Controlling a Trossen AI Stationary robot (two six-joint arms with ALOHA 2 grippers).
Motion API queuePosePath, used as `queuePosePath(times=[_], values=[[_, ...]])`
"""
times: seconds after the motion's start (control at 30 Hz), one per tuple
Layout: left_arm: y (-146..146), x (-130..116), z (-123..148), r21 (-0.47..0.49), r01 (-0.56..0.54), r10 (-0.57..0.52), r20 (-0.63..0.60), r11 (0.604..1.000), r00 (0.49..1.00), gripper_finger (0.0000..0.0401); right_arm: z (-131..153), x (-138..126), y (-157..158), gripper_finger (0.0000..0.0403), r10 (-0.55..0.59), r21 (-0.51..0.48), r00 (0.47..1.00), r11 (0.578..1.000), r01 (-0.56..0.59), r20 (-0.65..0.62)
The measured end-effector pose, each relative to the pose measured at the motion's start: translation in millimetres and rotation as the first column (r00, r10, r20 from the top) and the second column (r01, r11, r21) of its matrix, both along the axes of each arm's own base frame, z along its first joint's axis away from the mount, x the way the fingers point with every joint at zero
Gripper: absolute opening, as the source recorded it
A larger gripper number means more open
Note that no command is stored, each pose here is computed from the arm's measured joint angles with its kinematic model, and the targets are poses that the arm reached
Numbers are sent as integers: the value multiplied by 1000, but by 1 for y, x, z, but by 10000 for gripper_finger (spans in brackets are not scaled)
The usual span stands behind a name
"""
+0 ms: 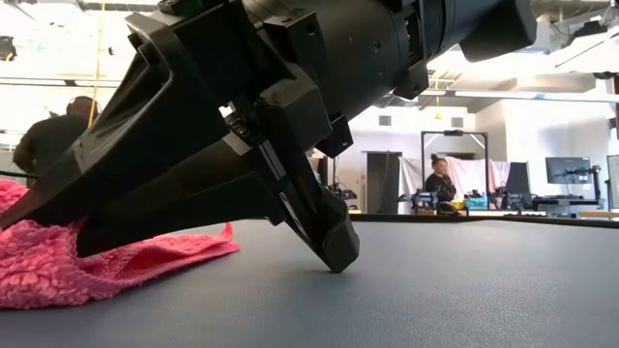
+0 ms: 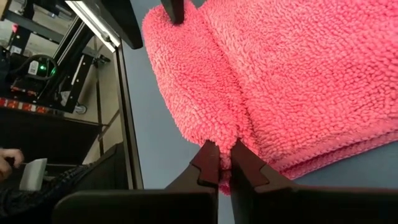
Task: Roll towel into tight, uniform cylinder
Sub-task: Roll the red towel
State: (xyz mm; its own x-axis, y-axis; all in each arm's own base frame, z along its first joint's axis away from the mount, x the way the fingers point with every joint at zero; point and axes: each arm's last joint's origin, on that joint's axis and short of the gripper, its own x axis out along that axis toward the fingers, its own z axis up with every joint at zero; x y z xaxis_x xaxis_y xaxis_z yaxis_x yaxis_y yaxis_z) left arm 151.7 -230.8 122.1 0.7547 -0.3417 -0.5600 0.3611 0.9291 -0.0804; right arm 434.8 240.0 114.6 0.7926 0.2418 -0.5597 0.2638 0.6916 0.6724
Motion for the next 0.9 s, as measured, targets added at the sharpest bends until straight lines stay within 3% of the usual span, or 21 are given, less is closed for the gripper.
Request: queuePosePath(times=[0.3,0.63,0.9], values=[[3,1,-2,-15,-67,66,-18,998,998,171,0,0,0,32,-11,5,1000,1000,11,-1],[2,1,-2,-68,-68,64,-63,995,996,13,0,-2,3,32,-44,17,999,999,44,0],[12,17,-3,-219,-133,84,-222,967,972,2,0,-10,16,31,-77,41,997,996,77,-6]])
